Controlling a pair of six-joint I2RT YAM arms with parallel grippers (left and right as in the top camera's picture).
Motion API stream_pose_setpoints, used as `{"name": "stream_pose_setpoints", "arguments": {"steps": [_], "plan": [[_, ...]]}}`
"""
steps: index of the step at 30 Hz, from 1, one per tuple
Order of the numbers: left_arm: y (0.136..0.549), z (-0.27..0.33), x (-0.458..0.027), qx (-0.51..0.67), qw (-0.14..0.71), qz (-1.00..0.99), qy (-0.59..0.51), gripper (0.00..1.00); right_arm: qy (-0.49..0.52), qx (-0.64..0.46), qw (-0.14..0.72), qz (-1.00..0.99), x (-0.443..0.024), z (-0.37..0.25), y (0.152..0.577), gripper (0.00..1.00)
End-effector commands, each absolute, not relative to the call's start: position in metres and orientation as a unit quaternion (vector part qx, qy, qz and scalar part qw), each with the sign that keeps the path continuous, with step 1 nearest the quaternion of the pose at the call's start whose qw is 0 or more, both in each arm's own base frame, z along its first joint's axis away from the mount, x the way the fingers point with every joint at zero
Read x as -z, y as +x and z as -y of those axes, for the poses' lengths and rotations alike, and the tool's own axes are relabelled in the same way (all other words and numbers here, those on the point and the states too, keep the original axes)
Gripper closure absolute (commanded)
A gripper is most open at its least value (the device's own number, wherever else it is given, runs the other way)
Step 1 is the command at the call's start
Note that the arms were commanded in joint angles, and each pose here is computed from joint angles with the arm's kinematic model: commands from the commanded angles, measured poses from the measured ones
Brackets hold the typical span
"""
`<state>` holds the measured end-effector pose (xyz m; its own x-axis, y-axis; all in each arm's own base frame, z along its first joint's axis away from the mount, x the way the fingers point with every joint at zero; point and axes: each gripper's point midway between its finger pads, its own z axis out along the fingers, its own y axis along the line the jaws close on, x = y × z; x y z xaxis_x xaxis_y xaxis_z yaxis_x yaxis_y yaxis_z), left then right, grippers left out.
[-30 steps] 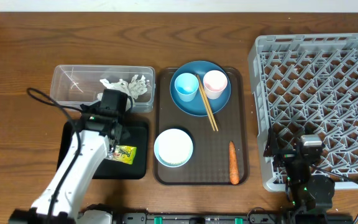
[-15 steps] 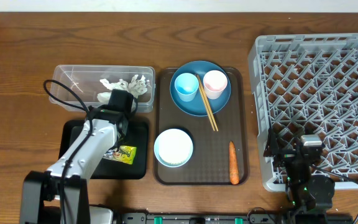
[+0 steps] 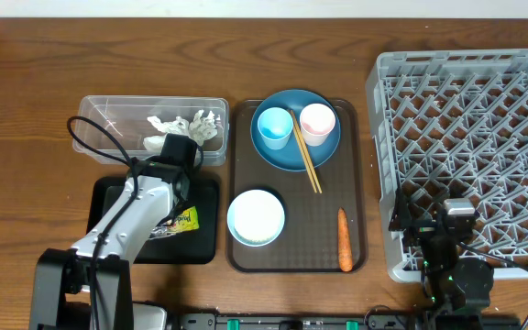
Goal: Sort waste into correct bins and load items into the dishwasher rack
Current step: 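Lower the left gripper and grasp the foil snack wrapper on the black tray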
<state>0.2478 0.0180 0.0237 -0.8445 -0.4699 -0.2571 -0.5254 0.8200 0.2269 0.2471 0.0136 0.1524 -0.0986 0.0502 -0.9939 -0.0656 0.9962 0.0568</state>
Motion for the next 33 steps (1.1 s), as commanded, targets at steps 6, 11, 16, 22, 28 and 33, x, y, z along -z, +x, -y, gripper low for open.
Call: {"name": "stream_pose_setpoints", "arguments": {"steps": [6, 11, 16, 22, 28, 33], "plan": [[0.246, -0.022, -0.031, -0.152, 0.103, -0.948, -0.260, 0.93, -0.007, -0.041, 0.669, -0.742, -0.151, -0.013, 0.247, 0.01], [0.249, -0.022, -0.047, -0.141, 0.130, -0.948, -0.255, 0.62, -0.007, -0.041, 0.669, -0.742, -0.151, -0.013, 0.247, 0.01], [0.246, -0.030, -0.055, -0.138, 0.137, -0.942, -0.273, 0.55, -0.007, -0.041, 0.669, -0.742, -0.151, -0.013, 0.247, 0.01], [0.235, -0.039, -0.042, -0.147, 0.118, -0.939, -0.289, 0.55, -0.007, -0.041, 0.669, -0.742, -0.151, -0.013, 0.247, 0.01], [0.237, -0.039, -0.025, -0.141, 0.132, -0.937, -0.292, 0.55, -0.007, -0.041, 0.669, -0.742, -0.151, -0.013, 0.247, 0.01], [0.238, -0.039, -0.019, -0.138, 0.141, -0.936, -0.293, 0.56, -0.007, -0.041, 0.669, -0.742, -0.151, -0.013, 0.247, 0.01]]}}
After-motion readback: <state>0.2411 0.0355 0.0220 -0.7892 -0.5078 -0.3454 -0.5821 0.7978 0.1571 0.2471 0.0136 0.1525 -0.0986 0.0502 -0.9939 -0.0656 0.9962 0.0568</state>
